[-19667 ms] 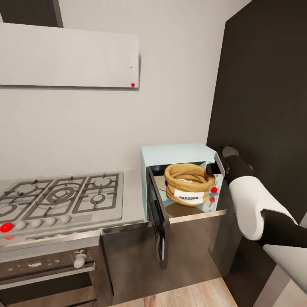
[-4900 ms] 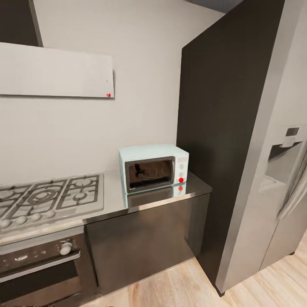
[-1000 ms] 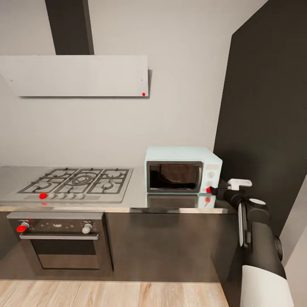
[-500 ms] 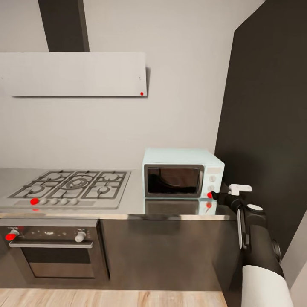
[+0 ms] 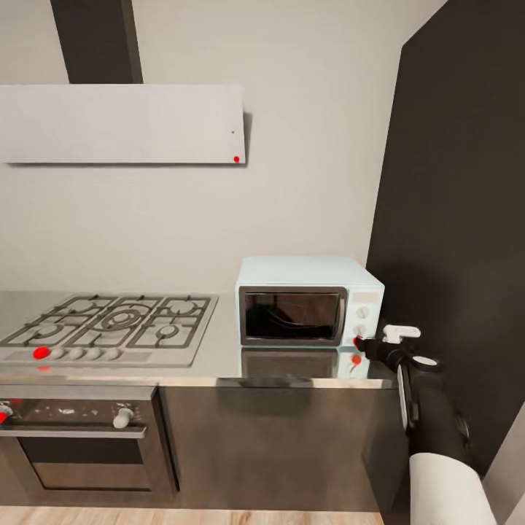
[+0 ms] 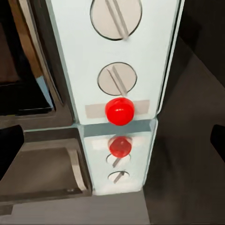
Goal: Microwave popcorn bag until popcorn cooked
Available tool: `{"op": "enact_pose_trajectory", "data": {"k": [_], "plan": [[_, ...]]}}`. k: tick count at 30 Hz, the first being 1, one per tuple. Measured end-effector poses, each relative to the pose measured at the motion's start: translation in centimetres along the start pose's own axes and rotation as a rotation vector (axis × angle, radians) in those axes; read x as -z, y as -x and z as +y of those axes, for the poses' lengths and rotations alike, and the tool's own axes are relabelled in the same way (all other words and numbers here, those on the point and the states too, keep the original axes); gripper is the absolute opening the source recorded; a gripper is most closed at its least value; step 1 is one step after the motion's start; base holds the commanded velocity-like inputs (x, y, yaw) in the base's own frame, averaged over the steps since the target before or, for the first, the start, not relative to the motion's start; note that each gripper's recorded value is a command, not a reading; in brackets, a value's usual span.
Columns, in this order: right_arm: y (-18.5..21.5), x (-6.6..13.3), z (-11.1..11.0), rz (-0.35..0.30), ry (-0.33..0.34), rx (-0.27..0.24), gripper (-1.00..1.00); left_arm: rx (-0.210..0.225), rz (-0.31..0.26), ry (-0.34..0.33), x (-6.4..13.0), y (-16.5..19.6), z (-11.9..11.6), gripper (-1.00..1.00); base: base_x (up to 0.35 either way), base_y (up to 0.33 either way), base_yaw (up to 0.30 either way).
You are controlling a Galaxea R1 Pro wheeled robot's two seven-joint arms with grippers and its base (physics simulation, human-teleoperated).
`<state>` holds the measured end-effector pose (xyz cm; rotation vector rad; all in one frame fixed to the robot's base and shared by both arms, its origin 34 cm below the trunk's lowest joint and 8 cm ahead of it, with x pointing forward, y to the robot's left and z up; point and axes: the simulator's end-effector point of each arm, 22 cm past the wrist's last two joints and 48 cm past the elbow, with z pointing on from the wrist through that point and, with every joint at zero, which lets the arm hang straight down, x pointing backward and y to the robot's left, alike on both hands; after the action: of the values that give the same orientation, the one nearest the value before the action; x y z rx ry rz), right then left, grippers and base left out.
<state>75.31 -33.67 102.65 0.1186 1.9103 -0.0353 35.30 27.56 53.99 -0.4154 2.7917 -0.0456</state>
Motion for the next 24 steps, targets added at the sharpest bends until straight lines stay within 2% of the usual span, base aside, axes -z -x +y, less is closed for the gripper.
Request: {"op": "enact_pose_trajectory", "data": {"k": [4,9,14,16,20,24], "plan": [[-1.3,-1.5,0.3,-0.043,-0.020,0.031,1.00,-0.001,0.000,-0.001,0.0,0.0,0.0,1.00,0.000,0.000,0.000],[-1.8,-2.0,0.6,-0.060,-0.023,0.035,1.00,-0.002,0.000,-0.002,0.0,0.0,0.0,1.00,0.000,0.000,0.000],[-3.8,-2.4,-0.6,-0.041,-0.039,0.002,1.00,-0.001,0.000,0.000,0.0,0.0,0.0,1.00,0.000,0.000,0.000],[-3.8,-2.5,-0.6,-0.057,-0.035,0.003,1.00,0.000,-0.001,0.000,0.0,0.0,0.0,1.00,0.000,0.000,0.000],[-5.2,-3.0,0.2,-0.034,-0.011,0.009,1.00,0.002,0.000,0.000,0.0,0.0,0.0,1.00,0.000,0.000,0.000],[-5.3,-3.0,-0.3,-0.033,-0.012,0.024,1.00,0.001,0.000,0.000,0.0,0.0,0.0,1.00,0.000,0.000,0.000]]}}
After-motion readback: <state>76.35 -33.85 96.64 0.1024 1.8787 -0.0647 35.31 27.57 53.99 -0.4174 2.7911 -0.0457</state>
